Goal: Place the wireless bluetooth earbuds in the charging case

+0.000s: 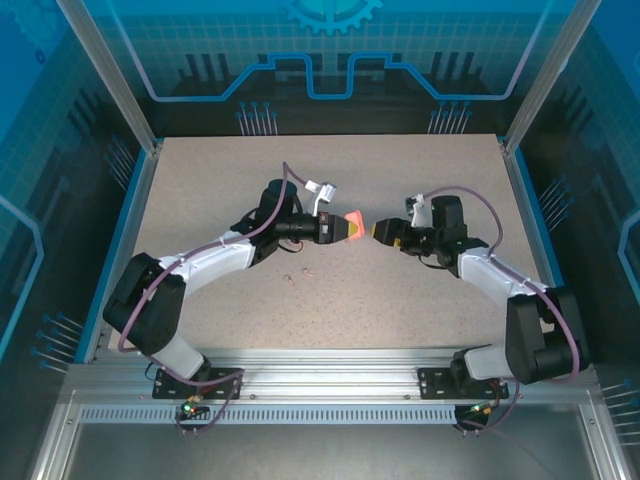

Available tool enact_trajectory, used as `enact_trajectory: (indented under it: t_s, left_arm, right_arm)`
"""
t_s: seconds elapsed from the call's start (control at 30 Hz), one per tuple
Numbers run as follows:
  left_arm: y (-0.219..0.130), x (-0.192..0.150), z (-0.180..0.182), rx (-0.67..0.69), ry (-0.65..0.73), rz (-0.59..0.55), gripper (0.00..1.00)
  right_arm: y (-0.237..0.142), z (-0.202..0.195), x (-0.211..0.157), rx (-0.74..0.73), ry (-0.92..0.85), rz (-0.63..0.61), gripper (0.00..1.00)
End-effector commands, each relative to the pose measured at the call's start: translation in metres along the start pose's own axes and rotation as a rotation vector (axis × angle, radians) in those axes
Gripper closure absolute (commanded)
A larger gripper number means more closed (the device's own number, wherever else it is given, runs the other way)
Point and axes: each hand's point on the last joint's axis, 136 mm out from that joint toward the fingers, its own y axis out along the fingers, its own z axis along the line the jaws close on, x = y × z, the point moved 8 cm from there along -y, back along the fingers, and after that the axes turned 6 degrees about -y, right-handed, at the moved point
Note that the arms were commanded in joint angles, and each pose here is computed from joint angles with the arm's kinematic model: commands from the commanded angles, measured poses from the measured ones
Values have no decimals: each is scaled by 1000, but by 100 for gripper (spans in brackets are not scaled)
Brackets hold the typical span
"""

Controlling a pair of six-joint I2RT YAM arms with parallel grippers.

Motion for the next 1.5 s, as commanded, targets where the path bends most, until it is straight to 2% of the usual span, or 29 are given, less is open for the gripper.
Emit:
enact_trajectory:
  t_s: [0.0,0.23,0.63,0.83,1.03,1.27,1.37,1.47]
  left_arm:
    - [-3,8,-16,-62,64,-14,98]
    - [-3,10,-19,-79,69,-11,98]
    - [1,11,-24,-99,71,-12,99]
    - [3,10,-27,-109,75,-7,99]
    - [4,11,-31,-122,81,0,99]
    - [7,9,-30,-124,78,5,99]
    - [7,10,-31,-125,80,2,100]
    - [8,11,-31,-127,81,1,100]
  right_arm:
    - [-19,24,5,88,-73,-36,28]
    - [-30,47,9,207,-153,-32,30]
    - [-9,51,18,240,-162,6,39]
    - [-1,45,17,227,-154,23,50]
    - [4,49,22,288,-179,52,66]
    - [4,57,20,394,-217,113,68]
    - [3,59,19,409,-223,119,74]
    - [4,58,19,409,-220,121,88]
